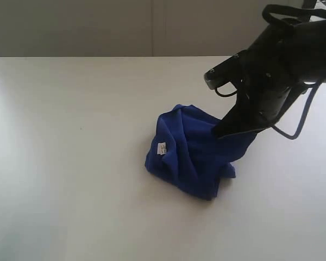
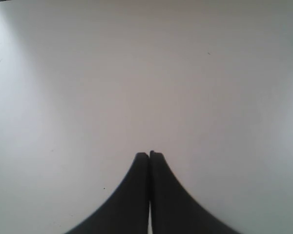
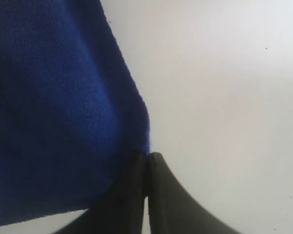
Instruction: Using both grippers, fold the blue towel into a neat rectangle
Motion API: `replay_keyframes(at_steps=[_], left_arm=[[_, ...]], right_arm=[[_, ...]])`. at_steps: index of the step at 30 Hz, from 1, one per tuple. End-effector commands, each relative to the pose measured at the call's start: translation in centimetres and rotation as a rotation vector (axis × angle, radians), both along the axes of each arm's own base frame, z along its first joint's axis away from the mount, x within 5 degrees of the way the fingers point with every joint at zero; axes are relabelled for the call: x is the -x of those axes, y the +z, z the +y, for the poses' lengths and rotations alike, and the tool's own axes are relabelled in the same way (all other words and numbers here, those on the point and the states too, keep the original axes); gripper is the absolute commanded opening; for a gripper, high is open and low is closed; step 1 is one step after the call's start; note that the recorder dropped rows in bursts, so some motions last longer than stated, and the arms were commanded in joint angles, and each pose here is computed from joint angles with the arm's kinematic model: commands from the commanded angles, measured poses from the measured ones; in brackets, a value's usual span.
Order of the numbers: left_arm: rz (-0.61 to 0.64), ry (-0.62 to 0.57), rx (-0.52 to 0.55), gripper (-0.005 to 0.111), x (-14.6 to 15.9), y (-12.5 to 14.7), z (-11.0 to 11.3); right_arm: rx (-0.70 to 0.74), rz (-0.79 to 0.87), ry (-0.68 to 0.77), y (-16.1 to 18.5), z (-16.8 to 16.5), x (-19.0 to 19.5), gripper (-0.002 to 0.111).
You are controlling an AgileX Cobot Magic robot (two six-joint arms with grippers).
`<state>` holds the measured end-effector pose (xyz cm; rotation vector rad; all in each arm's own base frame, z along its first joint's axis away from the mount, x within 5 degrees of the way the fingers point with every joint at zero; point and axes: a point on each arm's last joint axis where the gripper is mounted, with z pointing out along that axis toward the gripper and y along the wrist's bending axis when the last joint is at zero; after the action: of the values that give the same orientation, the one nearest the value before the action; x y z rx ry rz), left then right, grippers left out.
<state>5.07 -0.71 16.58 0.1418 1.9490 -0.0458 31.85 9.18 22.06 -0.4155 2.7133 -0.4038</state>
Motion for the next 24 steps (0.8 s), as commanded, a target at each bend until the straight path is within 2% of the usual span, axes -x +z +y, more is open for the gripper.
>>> replay_keyframes(at_steps=[1, 8, 10, 14, 17, 24], left_arm=[[-0.001, -0.001, 0.003, 0.0, 0.0, -0.1, 0.0], [-0.001, -0.001, 0.003, 0.0, 0.0, -0.1, 0.0], [-0.024, -0.011, -0.027, 0.0, -0.1, 0.0, 0.0], [-0.156, 0.034, 0.132, 0.0, -0.4, 1.3, -0.1], [-0.274, 0.048, 0.142, 0.0, -0.6, 2.4, 0.1], [-0.43, 0.07, 0.179, 0.0, -0.7, 3.8, 0.4]], right_arm=[[-0.016, -0.024, -0.011, 0.2, -0.3, -0.1, 0.0], [-0.053, -0.046, -0.006, 0.3, 0.0, -0.3, 0.0], [-0.059, -0.044, -0.01, 0.2, 0.1, -0.3, 0.0], [-0.063, -0.044, -0.011, 0.2, 0.1, -0.3, 0.0], [-0.062, -0.043, -0.011, 0.2, 0.1, -0.3, 0.0], [-0.06, -0.04, -0.013, 0.2, 0.1, -0.2, 0.0]])
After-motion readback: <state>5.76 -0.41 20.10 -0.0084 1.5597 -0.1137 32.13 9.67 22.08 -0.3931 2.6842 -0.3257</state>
